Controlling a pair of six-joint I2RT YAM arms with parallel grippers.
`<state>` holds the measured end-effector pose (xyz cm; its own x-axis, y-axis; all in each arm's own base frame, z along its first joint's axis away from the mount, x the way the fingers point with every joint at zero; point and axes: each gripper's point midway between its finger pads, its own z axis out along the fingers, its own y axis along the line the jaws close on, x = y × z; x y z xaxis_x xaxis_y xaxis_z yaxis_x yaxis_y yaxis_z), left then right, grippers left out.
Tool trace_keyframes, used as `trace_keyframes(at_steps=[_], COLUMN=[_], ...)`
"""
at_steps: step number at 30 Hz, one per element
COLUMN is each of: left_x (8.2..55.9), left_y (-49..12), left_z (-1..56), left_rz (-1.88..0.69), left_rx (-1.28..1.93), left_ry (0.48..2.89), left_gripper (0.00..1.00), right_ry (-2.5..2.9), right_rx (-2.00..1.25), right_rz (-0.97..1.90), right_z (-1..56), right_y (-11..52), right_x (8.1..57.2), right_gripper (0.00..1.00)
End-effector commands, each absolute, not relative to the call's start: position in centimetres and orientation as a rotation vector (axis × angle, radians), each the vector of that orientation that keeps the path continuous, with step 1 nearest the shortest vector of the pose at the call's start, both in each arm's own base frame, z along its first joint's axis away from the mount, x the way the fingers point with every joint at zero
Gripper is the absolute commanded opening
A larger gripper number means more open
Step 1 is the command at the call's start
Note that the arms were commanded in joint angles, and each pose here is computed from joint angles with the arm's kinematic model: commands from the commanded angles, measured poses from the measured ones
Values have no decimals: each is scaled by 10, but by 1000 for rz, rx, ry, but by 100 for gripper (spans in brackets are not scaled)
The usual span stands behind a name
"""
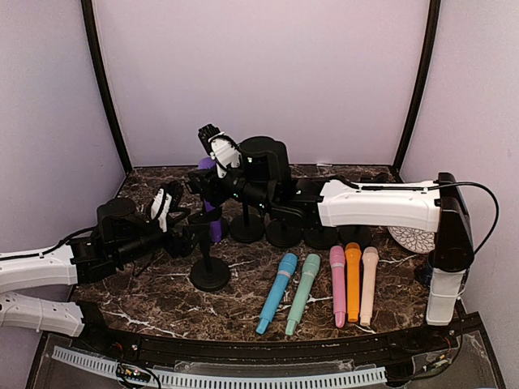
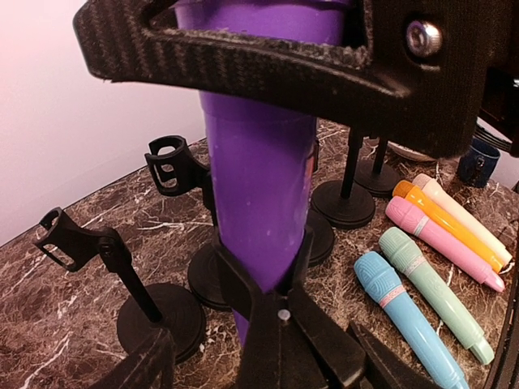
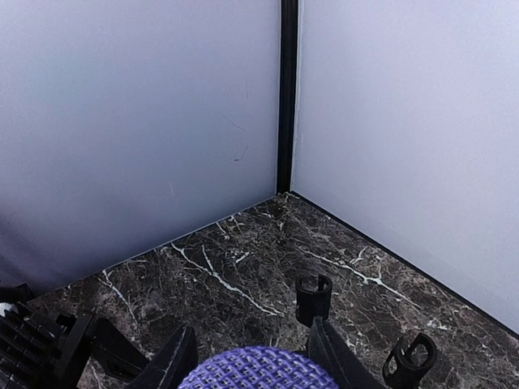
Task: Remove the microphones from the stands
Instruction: Open the clamp for the microphone stand, then remove the microphone from the microphone stand.
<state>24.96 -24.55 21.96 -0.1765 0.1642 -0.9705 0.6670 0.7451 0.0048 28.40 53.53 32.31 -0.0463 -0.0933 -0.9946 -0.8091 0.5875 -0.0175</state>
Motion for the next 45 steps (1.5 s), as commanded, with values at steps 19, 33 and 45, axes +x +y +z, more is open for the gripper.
trace_keyframes(at_steps=[19,33,45], left_x=[254,250,267], left_y=[-245,-237,-162], left_z=[241,225,206], left_rz=[-456,-442,-194], left_rx=[686,679,332], left_ry=[1664,1714,1834], left_gripper=[54,10,2], right_ry=[1541,1533,1565], right_rx=[-836,-777,-631], right_rz=[658,611,662], right_z=[317,339,362], right_y=[537,519,463], right_x=[282,291,310], right_gripper=[16,16,16])
